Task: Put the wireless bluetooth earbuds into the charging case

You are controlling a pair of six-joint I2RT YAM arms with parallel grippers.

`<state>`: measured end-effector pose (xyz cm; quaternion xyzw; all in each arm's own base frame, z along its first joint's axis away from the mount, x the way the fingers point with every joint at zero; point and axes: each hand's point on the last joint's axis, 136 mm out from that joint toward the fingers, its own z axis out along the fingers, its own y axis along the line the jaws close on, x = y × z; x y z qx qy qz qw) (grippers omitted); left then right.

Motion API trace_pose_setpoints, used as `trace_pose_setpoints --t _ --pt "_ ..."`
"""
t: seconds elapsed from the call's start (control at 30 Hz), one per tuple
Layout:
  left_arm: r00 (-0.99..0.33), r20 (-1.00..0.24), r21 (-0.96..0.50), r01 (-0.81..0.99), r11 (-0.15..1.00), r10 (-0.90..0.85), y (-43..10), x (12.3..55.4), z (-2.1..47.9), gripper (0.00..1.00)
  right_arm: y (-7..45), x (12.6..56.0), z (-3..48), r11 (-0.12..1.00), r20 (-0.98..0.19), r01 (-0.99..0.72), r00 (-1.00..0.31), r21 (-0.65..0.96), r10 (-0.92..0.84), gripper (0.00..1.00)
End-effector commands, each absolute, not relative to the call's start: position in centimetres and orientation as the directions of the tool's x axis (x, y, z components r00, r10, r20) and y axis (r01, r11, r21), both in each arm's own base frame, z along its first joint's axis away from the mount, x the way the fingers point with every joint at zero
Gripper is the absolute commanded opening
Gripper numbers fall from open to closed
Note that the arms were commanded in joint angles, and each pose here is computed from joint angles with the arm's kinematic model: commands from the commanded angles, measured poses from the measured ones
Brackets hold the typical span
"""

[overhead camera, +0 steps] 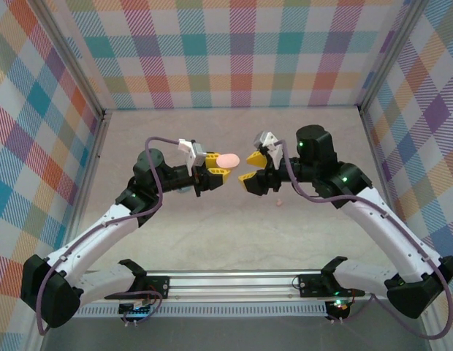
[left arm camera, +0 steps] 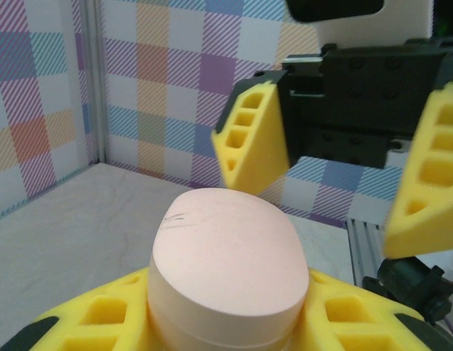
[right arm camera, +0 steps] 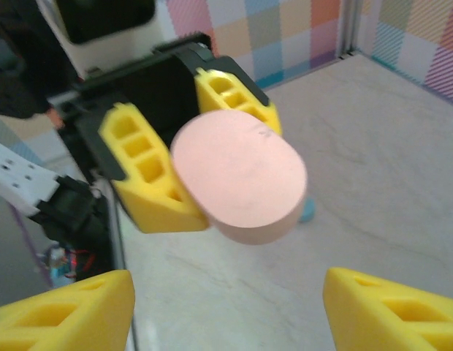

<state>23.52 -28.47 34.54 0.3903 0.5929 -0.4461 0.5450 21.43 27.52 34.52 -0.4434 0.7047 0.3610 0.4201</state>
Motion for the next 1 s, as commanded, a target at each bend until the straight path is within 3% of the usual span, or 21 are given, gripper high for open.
trace_pose_setpoints --t 0.0,0.97 --pt "-0.113 -0.993 -0.116 0.956 0.268 -0.026 -28.3 22.6 34.6 0.31 27.5 22.4 33.9 0.350 -0.907 -0.936 -0.168 0.025 -0.386 0.69" --pt "-0.138 -0.990 -0.130 0.969 0.208 0.023 -28.9 21.8 33.5 0.28 28.6 23.7 36.5 0.379 -0.915 -0.921 -0.224 0.086 -0.335 0.69"
